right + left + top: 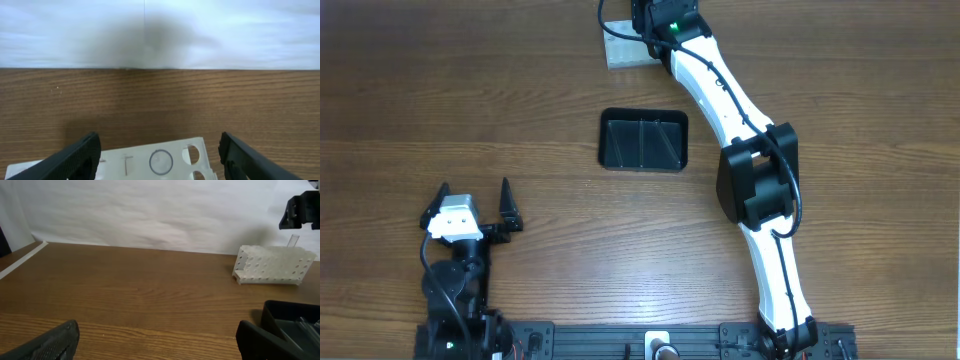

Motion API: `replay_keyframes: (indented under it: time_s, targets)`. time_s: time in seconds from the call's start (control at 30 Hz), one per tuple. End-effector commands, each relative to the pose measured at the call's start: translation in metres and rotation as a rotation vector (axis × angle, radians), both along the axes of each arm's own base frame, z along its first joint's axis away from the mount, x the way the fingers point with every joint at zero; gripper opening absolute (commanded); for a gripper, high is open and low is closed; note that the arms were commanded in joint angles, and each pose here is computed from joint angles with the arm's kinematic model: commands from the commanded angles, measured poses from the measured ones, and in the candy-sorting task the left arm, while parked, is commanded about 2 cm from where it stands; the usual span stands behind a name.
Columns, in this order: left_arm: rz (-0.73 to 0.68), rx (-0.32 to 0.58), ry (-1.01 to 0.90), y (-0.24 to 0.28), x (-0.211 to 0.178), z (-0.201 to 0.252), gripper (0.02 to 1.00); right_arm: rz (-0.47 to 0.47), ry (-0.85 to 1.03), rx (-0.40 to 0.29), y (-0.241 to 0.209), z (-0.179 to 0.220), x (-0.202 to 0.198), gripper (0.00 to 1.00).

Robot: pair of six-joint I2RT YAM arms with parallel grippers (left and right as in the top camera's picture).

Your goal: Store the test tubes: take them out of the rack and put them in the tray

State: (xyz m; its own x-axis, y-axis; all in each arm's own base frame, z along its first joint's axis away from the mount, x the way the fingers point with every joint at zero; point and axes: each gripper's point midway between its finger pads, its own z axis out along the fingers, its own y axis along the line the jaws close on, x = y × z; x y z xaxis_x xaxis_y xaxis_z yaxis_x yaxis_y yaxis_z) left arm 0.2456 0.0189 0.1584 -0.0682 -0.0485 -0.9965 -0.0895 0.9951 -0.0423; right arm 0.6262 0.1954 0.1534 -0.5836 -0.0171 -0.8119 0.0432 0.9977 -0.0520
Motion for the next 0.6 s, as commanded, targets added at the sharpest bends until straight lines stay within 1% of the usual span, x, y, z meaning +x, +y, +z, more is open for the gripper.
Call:
replay_keyframes:
  time_s: [0.03,0.27,0.53,0.6]
  targets:
    - [-0.003,0.014,-0.002,0.000,0.000,0.000,0.998,-0.017,0.012,-0.045,-0.008,-0.018,0.005,0.748]
    - [-0.003,0.014,-0.002,0.000,0.000,0.000,0.996,-0.018,0.012,-0.045,-0.008,-0.029,0.009,0.746]
    - [-0.003,0.014,-0.002,0.000,0.000,0.000,0.998,-0.020,0.015,-0.046,-0.007,-0.038,0.011,0.726]
    - [-0.003,0.014,-0.002,0.000,0.000,0.000,0.998,-0.020,0.016,-0.046,-0.008,-0.039,0.012,0.706]
